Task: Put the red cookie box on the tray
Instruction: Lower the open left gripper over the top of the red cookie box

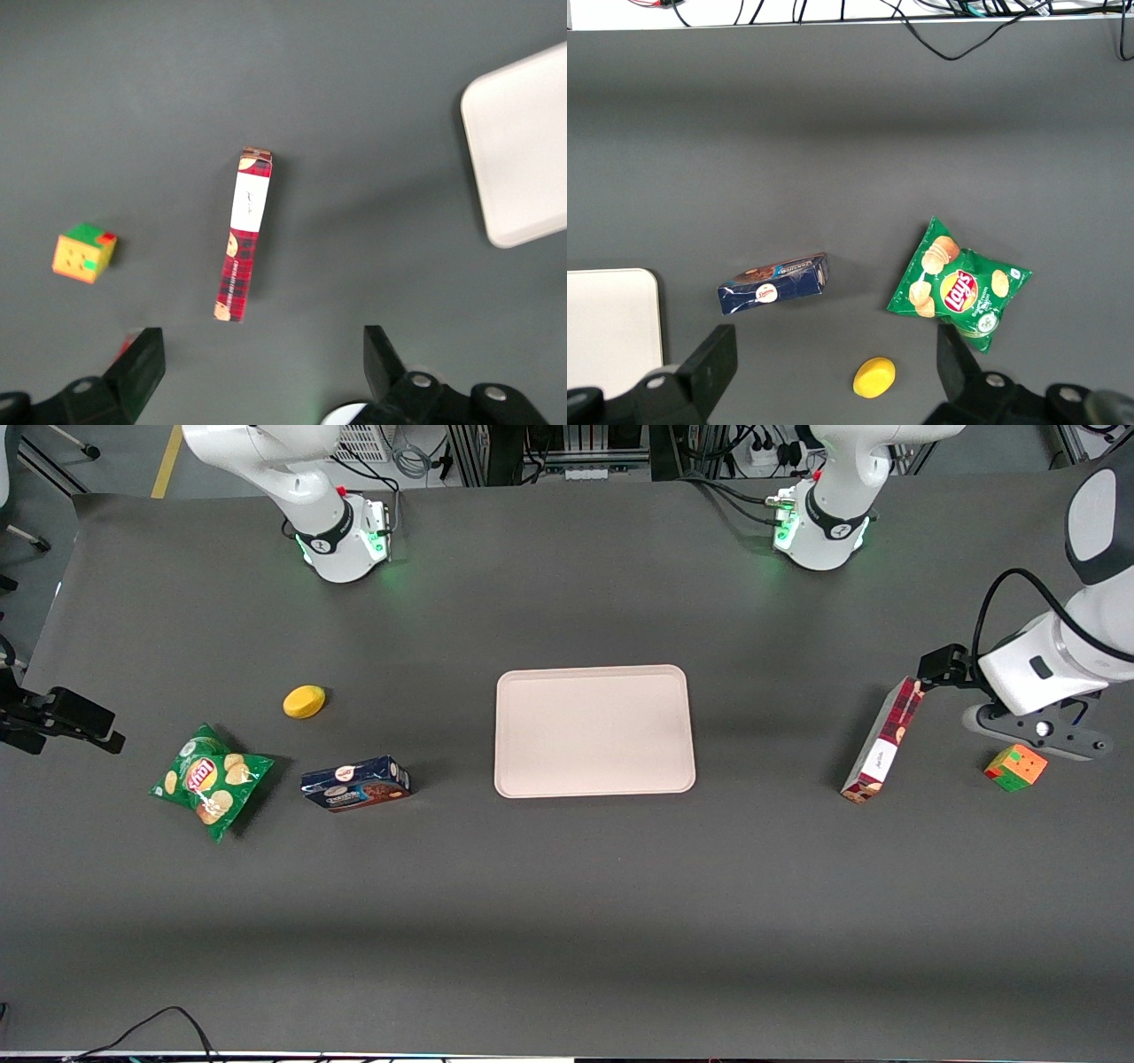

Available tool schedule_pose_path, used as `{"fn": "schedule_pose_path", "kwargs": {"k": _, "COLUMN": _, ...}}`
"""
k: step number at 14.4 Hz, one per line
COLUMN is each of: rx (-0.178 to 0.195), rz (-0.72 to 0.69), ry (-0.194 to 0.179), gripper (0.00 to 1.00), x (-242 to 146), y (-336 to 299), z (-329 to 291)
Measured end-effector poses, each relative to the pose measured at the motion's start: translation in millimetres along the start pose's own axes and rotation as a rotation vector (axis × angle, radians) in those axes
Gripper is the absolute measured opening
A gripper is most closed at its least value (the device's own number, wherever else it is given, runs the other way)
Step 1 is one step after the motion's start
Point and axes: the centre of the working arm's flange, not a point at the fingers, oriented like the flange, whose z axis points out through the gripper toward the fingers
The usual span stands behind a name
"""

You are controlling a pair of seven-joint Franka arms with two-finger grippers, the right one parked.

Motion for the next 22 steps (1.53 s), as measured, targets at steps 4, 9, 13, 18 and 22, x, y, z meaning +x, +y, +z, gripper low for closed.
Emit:
{"fn": "schedule_pose_path", "kwargs": {"k": 4, "rx": 0.042, "rz": 0.12, "ry": 0.056, "gripper": 1.0, "x": -10.6, "y": -10.2, "z": 33.7}}
{"fn": "schedule_pose_path", "kwargs": {"k": 9, "rx": 0.071, "rz": 0.203, "ry": 0.09, "gripper": 1.0, "x": -42.9, "y": -27.4, "z": 80.0}}
{"fn": "schedule_pose_path", "kwargs": {"k": 13, "rx": 0.072, "rz": 0.205, "ry": 0.109, "gripper": 1.0, "x": -51.5, "y": -33.8, "z": 132.2}}
{"fn": "schedule_pose_path", "kwargs": {"k": 18, "rx": 0.091, "rz": 0.21, "ry": 0.163, "gripper": 1.0, "x": -63.7, "y": -27.2, "z": 197.1}}
{"fn": "schedule_pose_path", "kwargs": {"k": 22, "rx": 0.105, "rz": 0.218, "ry": 0.204, "gripper": 1.0, "x": -74.0, "y": -18.4, "z": 248.9}}
